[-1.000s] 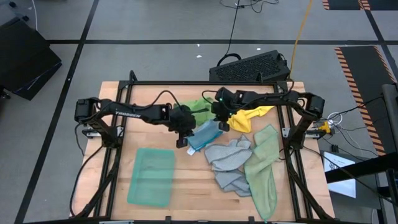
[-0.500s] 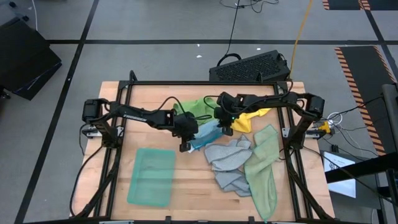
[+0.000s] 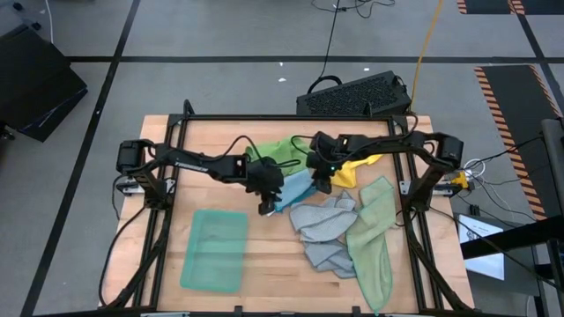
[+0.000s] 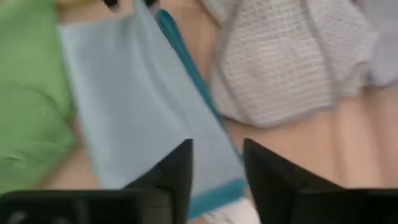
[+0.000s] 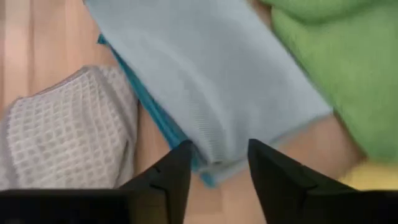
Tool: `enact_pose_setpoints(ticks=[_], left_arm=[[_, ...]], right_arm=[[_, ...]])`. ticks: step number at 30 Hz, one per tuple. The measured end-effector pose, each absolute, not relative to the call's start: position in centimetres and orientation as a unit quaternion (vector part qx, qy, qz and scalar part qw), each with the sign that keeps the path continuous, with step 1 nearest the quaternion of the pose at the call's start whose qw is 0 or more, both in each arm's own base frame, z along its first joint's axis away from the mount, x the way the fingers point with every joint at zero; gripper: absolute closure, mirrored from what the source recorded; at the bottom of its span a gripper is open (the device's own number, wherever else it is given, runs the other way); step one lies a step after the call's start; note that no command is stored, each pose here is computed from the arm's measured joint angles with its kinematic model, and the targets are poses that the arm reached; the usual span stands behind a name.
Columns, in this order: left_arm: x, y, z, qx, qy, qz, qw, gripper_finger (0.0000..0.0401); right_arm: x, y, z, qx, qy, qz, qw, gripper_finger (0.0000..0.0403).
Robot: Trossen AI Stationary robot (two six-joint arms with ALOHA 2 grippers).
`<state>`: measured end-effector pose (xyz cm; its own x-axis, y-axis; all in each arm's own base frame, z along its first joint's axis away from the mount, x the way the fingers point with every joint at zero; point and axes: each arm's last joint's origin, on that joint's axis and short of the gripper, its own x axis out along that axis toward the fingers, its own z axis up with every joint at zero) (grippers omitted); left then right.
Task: Fold microfiber towels
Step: Fold the blue microfiber cloth
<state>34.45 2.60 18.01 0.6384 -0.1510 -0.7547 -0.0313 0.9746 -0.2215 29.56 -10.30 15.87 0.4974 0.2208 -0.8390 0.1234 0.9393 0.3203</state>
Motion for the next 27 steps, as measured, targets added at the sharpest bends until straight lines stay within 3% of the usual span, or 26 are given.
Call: enact_pose_setpoints(ticks=[4,8,13,17,22,27], left_arm=[[34.2,2.7,19.2,-0.180,0.429,-0.031,0.884,0.0186],[33.6,3.7,20.5,-0.212,0.413,0.011,0.885,0.0157],[33.4,5.7,20.0,-0.227,0.407,0.074,0.882,0.0153],[33.1,7.3,17.4,-0.243,0.441,0.119,0.856,0.0153],[33.1,8.4,15.0,-0.301,0.472,0.130,0.818,0.0153],[33.6,8.4,13.4,-0.295,0.487,0.125,0.812,0.0153]], right_arm=[[28.7,-10.0,16.8,0.202,0.516,0.013,0.833,0.0220],[28.2,-9.6,18.1,0.252,0.504,-0.009,0.826,0.0213],[29.2,-8.9,19.5,0.277,0.450,-0.014,0.849,0.0222],[30.2,-8.7,20.0,0.297,0.407,-0.022,0.863,0.0234],[30.3,-8.7,19.8,0.325,0.404,-0.077,0.851,0.0241],[30.2,-8.7,19.7,0.322,0.410,-0.085,0.849,0.0242]])
